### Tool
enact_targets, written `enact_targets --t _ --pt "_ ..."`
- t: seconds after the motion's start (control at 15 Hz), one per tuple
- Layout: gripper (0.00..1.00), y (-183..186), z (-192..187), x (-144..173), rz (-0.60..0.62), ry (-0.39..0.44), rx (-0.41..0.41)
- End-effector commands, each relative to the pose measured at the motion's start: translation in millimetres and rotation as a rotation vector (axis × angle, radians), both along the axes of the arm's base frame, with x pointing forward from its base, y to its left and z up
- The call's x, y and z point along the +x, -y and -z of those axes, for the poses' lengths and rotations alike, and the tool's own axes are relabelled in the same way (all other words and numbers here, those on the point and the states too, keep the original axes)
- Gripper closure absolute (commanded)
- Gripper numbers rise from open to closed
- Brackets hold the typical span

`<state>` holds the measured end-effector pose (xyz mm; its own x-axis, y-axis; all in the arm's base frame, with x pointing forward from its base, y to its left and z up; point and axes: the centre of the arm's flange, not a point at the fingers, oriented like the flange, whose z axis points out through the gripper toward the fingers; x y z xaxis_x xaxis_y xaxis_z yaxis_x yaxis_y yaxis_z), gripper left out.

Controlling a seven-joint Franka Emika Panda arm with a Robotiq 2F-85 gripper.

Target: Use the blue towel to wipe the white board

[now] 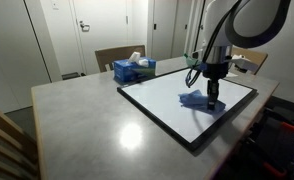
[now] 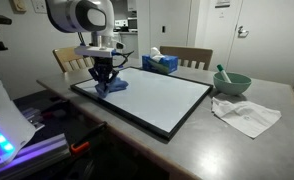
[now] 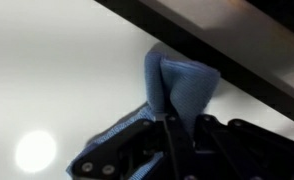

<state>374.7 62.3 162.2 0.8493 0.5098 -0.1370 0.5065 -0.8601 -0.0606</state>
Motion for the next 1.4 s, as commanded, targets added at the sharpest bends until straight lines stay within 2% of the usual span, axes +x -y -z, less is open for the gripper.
enact_targets --t 0.0,0.27,0.4,0.47,0.67,0.73,0.93,1.33 --pt "0.97 -33 -2 2 -0.006 -0.016 0.017" --pt "0.97 -66 -1 -2 -0.047 -0.012 0.045" --pt "0.97 -56 -3 -5 -0.020 0.019 0.039" --pt "0.88 -62 -4 -6 -0.046 0.008 0.038" --pt "0.88 -58 -4 -5 -0.032 0.011 0.037" --pt "0.97 -58 -4 -5 -0.031 0.012 0.037" --pt "0.97 -73 -3 -3 -0.023 -0.014 0.041" --pt "0.97 -119 4 0 0.087 -0.058 0.124"
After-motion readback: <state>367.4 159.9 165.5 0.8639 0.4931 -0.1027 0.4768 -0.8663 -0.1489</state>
